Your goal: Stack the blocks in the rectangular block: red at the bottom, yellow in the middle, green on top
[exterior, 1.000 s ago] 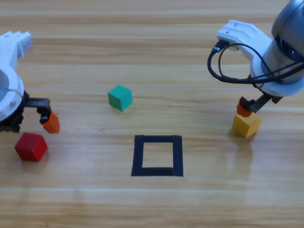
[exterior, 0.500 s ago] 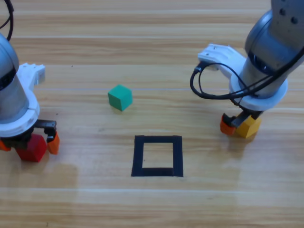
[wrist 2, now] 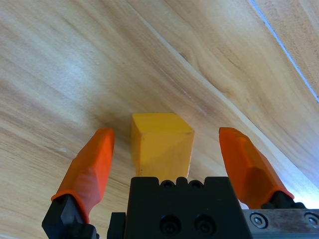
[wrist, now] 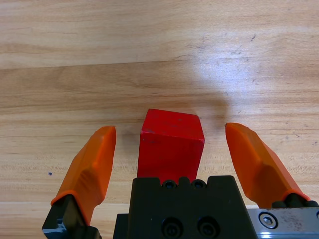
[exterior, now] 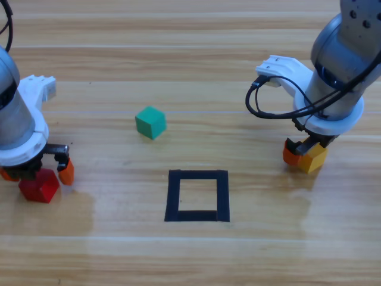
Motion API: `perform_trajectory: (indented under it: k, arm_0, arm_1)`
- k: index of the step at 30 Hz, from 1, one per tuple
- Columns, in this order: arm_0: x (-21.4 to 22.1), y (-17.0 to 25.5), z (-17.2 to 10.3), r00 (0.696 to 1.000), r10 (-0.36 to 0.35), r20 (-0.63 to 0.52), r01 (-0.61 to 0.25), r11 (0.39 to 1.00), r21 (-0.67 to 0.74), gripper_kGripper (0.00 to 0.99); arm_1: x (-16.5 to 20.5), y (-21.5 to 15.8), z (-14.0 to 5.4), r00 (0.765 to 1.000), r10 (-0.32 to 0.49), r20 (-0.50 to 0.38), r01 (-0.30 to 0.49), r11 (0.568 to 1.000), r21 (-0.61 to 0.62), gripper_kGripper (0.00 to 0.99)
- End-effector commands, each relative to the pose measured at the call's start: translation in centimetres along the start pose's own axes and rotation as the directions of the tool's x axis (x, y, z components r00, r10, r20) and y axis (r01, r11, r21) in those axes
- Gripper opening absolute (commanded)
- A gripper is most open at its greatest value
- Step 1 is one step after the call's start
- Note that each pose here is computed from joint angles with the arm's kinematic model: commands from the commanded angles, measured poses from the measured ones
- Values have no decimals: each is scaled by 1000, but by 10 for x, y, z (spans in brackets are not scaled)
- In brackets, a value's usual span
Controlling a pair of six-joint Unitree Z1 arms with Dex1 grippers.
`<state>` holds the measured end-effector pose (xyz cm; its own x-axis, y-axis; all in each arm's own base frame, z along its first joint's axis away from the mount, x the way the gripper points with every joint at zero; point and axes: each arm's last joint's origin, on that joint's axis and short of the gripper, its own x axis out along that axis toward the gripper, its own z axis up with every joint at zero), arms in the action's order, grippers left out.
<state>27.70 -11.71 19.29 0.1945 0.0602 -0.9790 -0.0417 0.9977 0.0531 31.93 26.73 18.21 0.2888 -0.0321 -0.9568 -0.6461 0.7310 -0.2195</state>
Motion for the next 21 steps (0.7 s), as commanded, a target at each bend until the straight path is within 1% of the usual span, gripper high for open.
perform_trajectory:
  k: [1, 5, 10, 12, 14, 16, 18, 21]
  arm_0:
    - [13, 7, 0, 999, 3, -38, -4, 1000, -5, 914]
    - [14, 7, -1, 999, -1, -43, 1, 1000, 2, 902]
    - [16, 7, -2, 999, -2, -52, 2, 1000, 4, 848]
    - [18, 6, -1, 998, -4, -56, 4, 1000, 4, 845]
    - [19, 6, -1, 998, -3, -57, 3, 1000, 4, 793]
    - [20, 6, -1, 998, -4, -59, 4, 1000, 5, 775]
    - [22, 5, -1, 998, -2, -62, 3, 1000, 5, 765]
    - [26, 5, -1, 998, 1, -69, -1, 1000, 4, 764]
  arm_1:
    - [23, -13, -6, 997, 21, -78, -18, 999, 33, 896]
    - [24, -13, -7, 995, 44, -85, -41, 999, 36, 896]
    - [24, -13, -8, 994, 56, -89, -53, 998, 39, 896]
    - [25, -13, -8, 994, 58, -91, -54, 998, 39, 896]
    - [27, -13, -8, 994, 58, -95, -54, 998, 45, 899]
    - [30, -13, -7, 994, 55, -99, -50, 998, 49, 917]
    - [30, -15, -7, 993, 59, -99, -53, 997, 59, 956]
    - [31, -19, -7, 992, 79, -96, -72, 995, 75, 957]
